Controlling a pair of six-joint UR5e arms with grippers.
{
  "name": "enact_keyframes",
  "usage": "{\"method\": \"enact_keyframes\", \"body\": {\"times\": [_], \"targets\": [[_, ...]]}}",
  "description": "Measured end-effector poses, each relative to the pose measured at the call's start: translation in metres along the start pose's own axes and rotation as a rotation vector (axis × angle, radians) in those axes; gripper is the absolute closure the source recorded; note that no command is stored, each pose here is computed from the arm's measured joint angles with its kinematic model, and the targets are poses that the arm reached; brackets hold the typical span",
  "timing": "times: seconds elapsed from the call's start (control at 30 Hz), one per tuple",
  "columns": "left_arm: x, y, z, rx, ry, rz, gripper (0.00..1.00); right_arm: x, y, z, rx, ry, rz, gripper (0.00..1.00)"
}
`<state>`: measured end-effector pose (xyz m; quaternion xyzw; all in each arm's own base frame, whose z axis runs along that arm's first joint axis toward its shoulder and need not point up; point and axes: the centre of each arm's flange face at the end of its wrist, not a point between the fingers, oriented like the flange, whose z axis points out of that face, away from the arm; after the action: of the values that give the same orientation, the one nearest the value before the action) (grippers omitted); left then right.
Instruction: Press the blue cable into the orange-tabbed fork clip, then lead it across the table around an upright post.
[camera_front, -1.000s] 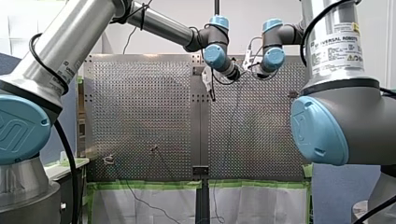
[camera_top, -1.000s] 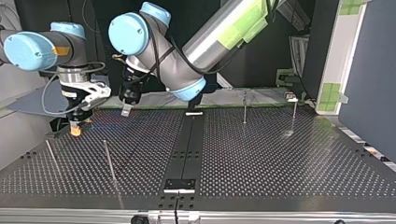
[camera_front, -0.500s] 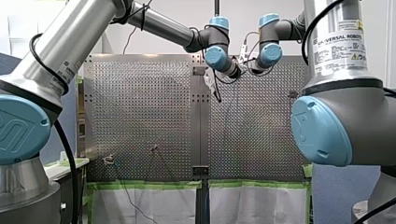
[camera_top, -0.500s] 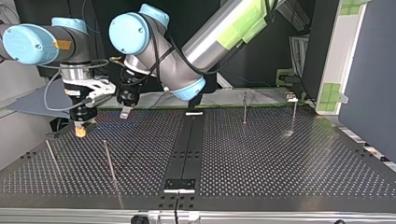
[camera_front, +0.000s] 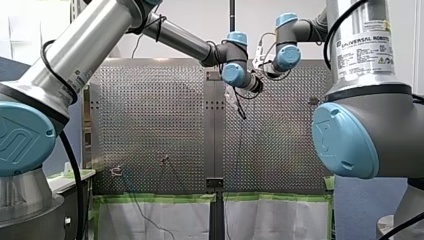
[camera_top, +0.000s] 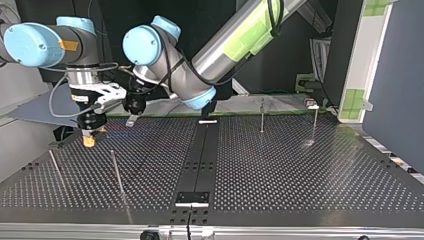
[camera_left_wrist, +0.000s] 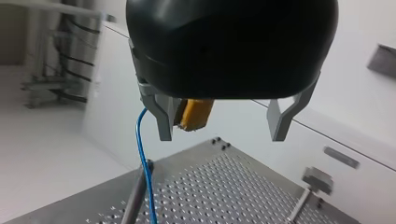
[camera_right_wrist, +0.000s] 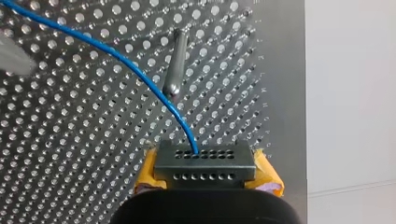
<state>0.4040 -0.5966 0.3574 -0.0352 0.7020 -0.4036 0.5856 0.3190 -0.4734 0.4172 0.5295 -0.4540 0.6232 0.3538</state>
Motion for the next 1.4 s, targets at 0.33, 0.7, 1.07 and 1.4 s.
{"method": "enact_keyframes", "body": {"times": [0.33,0.7,1.07,1.4], "targets": [[-0.008,0.008,0.005,-0.035,-0.054,-0.04,0.01,0.002,-0.005,-0.002,0.009,0.003,0.0,1.0],[-0.02,0.014,0.013,-0.058,-0.15,-0.064,0.01,0.003,-0.01,-0.004,0.018,0.005,0.001,1.0],[-0.011,0.037,0.034,-0.029,-0.145,-0.09,0.01,0.005,-0.014,-0.006,0.025,0.009,0.001,1.0],[-0.021,0.05,0.044,-0.015,-0.137,-0.077,0.01,0.005,-0.015,-0.007,0.028,0.009,0.001,1.0]]}}
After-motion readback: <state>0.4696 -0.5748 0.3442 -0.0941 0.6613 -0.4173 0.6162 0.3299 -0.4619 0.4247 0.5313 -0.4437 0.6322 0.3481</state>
